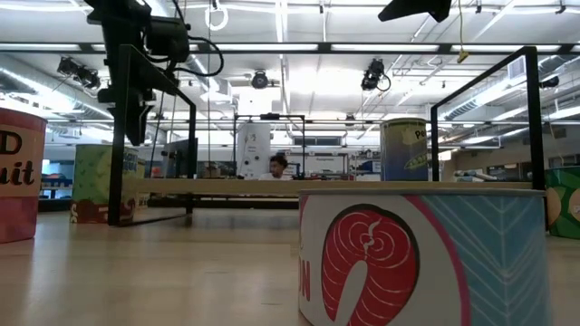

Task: Pick and place cans onto a shelf
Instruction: Put the canned carrots on the shelf

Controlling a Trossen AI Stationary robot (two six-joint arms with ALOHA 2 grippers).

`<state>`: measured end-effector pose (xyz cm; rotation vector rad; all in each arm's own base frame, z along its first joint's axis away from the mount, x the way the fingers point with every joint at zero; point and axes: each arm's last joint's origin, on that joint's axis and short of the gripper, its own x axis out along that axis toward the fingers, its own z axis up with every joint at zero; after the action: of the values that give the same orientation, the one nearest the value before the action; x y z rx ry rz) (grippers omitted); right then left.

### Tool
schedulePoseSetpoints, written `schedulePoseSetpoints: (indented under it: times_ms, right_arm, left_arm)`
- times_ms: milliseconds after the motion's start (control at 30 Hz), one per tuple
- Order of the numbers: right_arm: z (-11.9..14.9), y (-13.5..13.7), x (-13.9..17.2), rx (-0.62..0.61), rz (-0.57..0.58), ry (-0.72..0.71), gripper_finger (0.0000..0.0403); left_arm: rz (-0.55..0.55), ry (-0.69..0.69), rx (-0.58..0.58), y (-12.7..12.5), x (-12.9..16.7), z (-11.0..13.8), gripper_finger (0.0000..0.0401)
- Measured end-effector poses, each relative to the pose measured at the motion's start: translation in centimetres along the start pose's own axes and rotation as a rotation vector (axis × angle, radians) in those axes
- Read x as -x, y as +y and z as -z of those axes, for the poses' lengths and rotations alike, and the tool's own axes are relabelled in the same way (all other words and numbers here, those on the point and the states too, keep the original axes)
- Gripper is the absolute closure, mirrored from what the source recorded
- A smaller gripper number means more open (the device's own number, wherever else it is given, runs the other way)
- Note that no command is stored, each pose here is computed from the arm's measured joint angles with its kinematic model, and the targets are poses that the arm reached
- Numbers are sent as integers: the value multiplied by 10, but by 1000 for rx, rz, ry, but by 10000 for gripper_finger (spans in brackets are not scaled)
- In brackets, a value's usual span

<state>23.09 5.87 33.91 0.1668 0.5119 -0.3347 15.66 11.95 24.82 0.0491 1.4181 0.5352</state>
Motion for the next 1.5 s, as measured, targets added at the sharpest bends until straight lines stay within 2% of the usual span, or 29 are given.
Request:
schedulePoseSetpoints:
  times_ms: [333, 600, 867, 1100, 1300, 1500]
  right_arm:
    - [0, 0, 0, -3, 0, 1, 192]
    - [0, 0, 0, -12, 0, 1, 192]
    - [0, 0, 0, -15, 0, 1, 192]
    - [0, 0, 0, -14, 1, 2, 192]
    - [1, -1, 0, -8, 4, 11, 192]
    - [1, 0, 0, -8, 2, 13, 192]
  left_arm:
    - [25, 45, 255, 29, -9, 15, 97]
    - [72, 69, 515, 36, -11, 22, 78]
    - [55, 95, 529, 36, -12, 24, 78]
    - [112, 73, 424, 28, -16, 18, 82]
    - [125, 106, 362, 10, -35, 25, 111]
    - [79, 113, 344, 8, -36, 25, 155]
